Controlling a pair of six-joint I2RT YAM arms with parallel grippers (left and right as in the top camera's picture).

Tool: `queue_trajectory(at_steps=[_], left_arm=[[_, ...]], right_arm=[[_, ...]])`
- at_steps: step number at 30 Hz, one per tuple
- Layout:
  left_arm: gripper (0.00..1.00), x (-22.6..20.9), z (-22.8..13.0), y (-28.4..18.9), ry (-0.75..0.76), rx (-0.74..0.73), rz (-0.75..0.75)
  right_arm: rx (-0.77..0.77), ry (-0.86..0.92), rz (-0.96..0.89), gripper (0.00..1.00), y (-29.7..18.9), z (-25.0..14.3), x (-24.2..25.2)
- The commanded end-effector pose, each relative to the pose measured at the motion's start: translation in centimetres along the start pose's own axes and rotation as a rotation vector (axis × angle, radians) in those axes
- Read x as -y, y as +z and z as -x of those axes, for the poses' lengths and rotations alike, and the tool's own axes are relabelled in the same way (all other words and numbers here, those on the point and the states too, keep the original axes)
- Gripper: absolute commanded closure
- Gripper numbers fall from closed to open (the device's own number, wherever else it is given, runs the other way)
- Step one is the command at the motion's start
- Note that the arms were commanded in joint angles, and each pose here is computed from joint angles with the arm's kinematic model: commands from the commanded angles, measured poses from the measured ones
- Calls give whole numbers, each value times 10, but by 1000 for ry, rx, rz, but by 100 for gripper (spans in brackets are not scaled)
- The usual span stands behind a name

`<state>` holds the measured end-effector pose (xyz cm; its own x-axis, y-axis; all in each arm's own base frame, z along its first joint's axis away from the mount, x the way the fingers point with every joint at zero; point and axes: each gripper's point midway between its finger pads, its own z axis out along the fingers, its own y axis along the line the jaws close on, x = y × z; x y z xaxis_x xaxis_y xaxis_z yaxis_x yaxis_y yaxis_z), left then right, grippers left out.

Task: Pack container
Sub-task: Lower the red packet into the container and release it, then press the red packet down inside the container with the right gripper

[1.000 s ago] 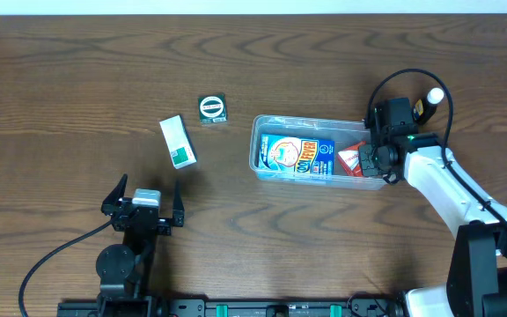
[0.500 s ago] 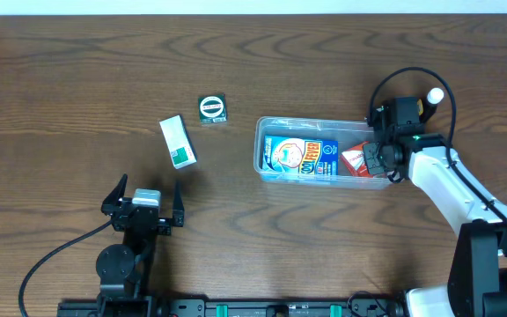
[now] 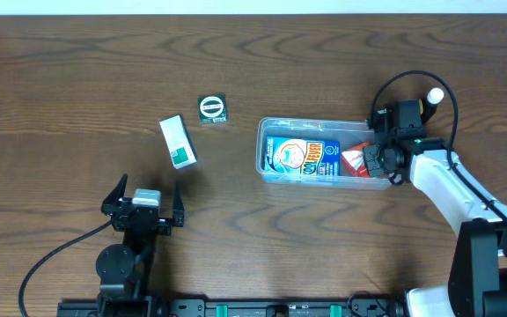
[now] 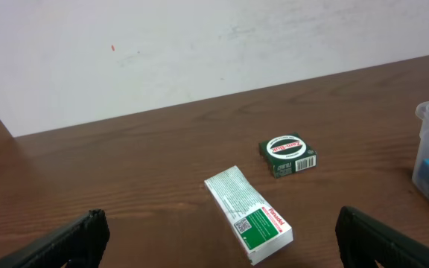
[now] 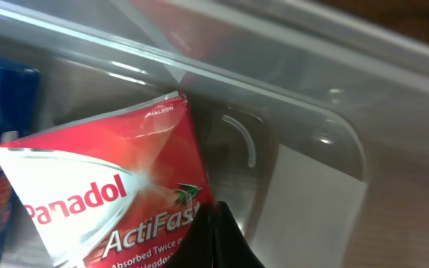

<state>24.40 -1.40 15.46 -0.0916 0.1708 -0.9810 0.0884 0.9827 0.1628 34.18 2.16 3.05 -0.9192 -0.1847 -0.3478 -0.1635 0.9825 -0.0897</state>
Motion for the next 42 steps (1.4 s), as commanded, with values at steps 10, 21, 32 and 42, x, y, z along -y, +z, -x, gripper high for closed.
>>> queue_trajectory(at_steps=[10, 21, 32, 42], left_arm=[[2, 3, -15, 1, 3, -38, -11], [2, 3, -15, 1, 3, -38, -11], [2, 3, -15, 1, 3, -38, -11], [2, 3, -15, 1, 3, -38, -11]], right_arm=[[9, 53, 211, 99, -2, 3, -34], [30, -8, 27, 99, -41, 40, 6], [-76, 23, 66, 99, -56, 19, 31], [-82, -134, 85, 99, -48, 14, 17]])
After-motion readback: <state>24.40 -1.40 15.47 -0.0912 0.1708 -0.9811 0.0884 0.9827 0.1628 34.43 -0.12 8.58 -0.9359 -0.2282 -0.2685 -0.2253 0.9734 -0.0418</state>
